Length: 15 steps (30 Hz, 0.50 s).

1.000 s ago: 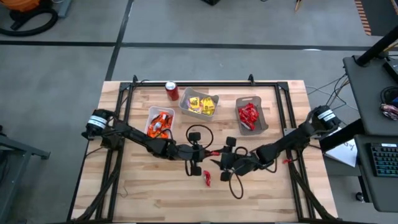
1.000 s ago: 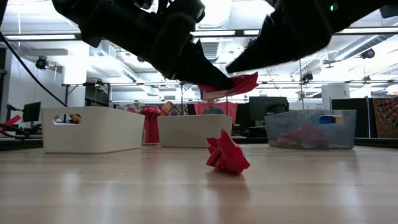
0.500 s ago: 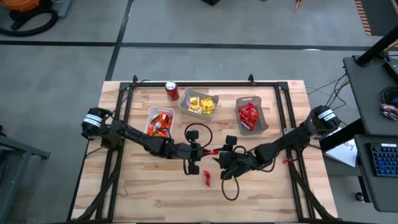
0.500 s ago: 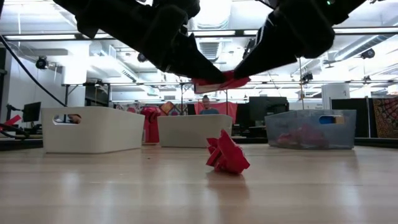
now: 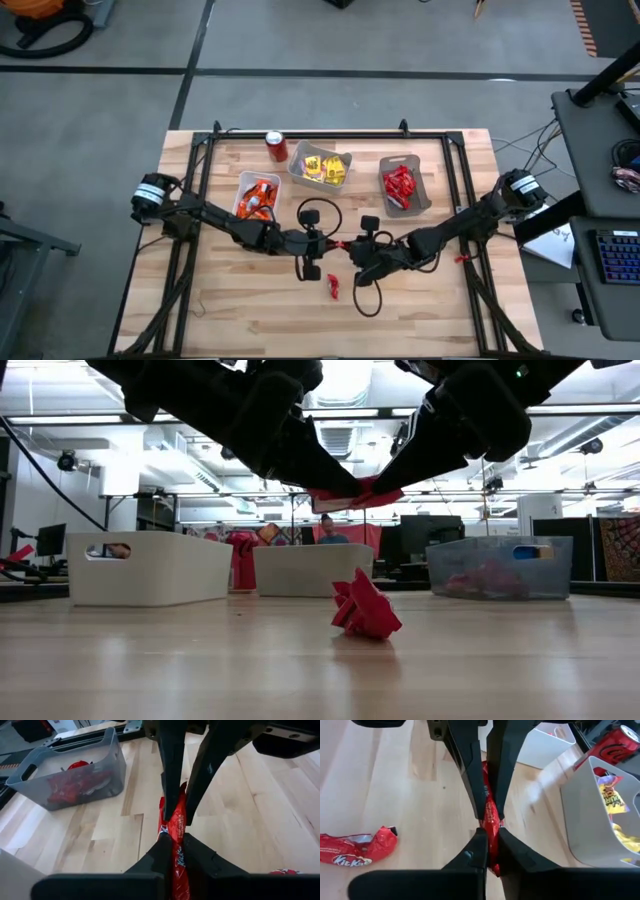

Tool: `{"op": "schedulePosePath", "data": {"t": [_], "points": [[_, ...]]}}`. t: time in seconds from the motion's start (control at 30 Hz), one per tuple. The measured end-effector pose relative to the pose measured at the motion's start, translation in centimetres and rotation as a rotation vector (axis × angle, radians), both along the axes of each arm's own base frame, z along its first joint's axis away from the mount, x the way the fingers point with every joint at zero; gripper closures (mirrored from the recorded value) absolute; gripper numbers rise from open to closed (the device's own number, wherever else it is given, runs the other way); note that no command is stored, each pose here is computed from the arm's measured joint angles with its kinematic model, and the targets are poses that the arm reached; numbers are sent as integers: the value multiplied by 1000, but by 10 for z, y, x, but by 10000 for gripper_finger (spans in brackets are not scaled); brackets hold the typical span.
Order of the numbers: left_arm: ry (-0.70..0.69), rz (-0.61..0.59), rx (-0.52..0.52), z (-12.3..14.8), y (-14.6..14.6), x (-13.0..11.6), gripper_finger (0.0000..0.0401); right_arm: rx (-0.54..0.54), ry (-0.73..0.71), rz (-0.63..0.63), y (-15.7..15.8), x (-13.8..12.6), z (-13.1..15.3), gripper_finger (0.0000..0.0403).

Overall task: Sort candy
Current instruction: Put the red chocolate into the black bin

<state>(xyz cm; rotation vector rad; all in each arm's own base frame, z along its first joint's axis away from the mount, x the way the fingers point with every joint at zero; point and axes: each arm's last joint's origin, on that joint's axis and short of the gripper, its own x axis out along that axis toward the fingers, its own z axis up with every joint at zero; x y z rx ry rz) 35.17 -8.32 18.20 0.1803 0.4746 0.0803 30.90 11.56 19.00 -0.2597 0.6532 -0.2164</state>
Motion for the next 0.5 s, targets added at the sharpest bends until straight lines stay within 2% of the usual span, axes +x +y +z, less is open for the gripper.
{"op": "schedulePosePath", "data": {"t": [0.1,0.33,0.4,0.5], "points": [[-1,6,-5,0,0,0,371,-1,-2,3,0,0,1,386],[35,-6,39,7,2,-6,304,2,6,-5,-4,-3,13,388],[55,-10,75,12,3,-10,289,19,29,-41,-10,-5,22,388],[79,57,131,21,8,-18,273,47,87,-140,-25,-10,35,388]]}}
